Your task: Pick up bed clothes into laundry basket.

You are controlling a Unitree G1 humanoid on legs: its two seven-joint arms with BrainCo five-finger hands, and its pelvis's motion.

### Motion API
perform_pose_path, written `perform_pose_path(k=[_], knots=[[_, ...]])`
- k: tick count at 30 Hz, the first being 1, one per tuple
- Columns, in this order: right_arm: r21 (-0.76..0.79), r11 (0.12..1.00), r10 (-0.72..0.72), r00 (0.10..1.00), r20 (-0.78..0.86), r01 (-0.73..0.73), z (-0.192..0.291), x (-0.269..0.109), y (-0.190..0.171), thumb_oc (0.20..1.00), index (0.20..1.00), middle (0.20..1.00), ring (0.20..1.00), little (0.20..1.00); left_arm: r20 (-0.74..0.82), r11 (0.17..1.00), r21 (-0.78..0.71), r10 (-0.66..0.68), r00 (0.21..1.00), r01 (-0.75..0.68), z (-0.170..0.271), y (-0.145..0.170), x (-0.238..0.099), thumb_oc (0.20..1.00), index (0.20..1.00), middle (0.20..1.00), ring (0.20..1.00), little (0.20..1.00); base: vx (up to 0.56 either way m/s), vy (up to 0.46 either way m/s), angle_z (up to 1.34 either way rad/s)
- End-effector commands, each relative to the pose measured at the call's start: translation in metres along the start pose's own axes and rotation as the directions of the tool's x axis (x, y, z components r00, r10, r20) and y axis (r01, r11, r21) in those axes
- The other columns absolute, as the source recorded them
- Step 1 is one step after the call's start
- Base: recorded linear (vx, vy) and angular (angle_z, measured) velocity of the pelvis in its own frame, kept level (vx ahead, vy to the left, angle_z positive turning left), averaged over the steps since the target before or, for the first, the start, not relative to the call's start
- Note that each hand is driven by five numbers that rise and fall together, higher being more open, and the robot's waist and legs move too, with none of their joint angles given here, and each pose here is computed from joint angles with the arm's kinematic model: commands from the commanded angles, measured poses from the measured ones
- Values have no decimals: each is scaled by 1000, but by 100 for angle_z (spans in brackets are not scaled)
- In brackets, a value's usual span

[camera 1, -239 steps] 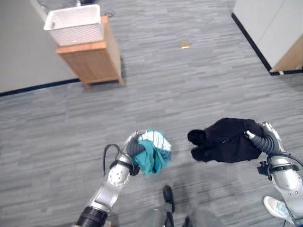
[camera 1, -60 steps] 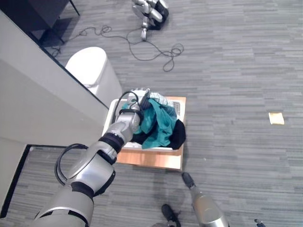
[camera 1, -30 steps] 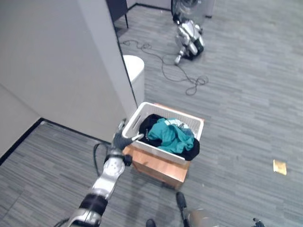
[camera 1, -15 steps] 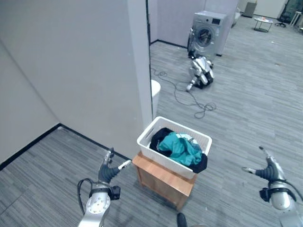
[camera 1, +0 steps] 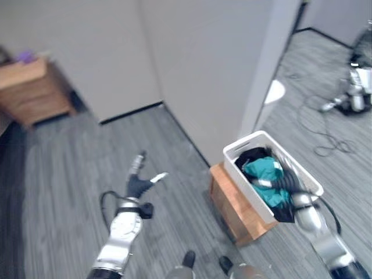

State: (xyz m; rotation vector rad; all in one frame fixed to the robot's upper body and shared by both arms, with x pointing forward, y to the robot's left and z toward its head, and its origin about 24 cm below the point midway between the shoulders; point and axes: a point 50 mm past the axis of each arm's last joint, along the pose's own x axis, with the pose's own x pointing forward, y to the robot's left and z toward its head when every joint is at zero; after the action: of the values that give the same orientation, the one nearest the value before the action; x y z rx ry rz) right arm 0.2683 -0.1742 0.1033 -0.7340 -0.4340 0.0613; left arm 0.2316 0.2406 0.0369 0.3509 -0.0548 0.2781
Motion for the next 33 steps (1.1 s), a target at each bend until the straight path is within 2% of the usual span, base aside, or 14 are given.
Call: perform_pose_path(k=[1, 6, 8, 10, 13, 19, 22, 30, 33], knots=[[-26, 997, -67, 995, 74, 69, 9, 3, -9, 1000, 1000, 1000, 1000, 1000, 111, 999, -35, 18, 994, -14, 18, -1, 5, 1000, 1000, 1000, 1000, 1000, -385, -169, 152], [-26, 991, -126, 988, 85, 129, 15, 11, -11, 1000, 1000, 1000, 1000, 1000, 105, 1000, -26, 19, 994, -16, 15, -1, 5, 1000, 1000, 1000, 1000, 1000, -281, -123, 260], [-26, 991, -126, 988, 85, 129, 15, 11, -11, 1000, 1000, 1000, 1000, 1000, 105, 1000, -26, 19, 994, -16, 15, -1, 5, 1000, 1000, 1000, 1000, 1000, -112, 23, 97], [-30, 988, -153, 987, 43, 155, 7, 0, -19, 1000, 1000, 1000, 1000, 1000, 40, 999, -42, 24, 999, -22, 3, 8, 1, 1000, 1000, 1000, 1000, 1000, -237, 94, 87], [-44, 987, -152, 987, 53, 155, 9, 1, -24, 1000, 1000, 1000, 1000, 1000, 2, 999, -23, 27, 1000, -27, -4, 16, -5, 1000, 1000, 1000, 1000, 1000, 35, 241, 373], [-23, 985, -171, 981, 93, 173, 20, 13, -29, 1000, 1000, 1000, 1000, 1000, 101, 999, 42, 8, 995, -12, 16, 25, 11, 1000, 1000, 1000, 1000, 1000, -13, 239, 143], [-28, 984, -174, 982, 76, 176, 16, 15, -30, 1000, 1000, 1000, 1000, 1000, 166, 997, 11, 79, 983, -82, 30, 38, 17, 1000, 1000, 1000, 1000, 1000, 69, 200, 178], [-15, 987, -157, 983, 94, 159, 19, 23, -35, 1000, 1000, 1000, 1000, 1000, 251, 987, 3, 153, 956, -159, 49, 54, 26, 1000, 1000, 1000, 1000, 1000, 62, -32, 80], [0, 991, -137, 987, 84, 137, 17, 23, -35, 1000, 1000, 1000, 1000, 1000, 254, 976, -50, 219, 942, -213, 49, 64, 23, 1000, 1000, 1000, 1000, 1000, 120, -59, -10]])
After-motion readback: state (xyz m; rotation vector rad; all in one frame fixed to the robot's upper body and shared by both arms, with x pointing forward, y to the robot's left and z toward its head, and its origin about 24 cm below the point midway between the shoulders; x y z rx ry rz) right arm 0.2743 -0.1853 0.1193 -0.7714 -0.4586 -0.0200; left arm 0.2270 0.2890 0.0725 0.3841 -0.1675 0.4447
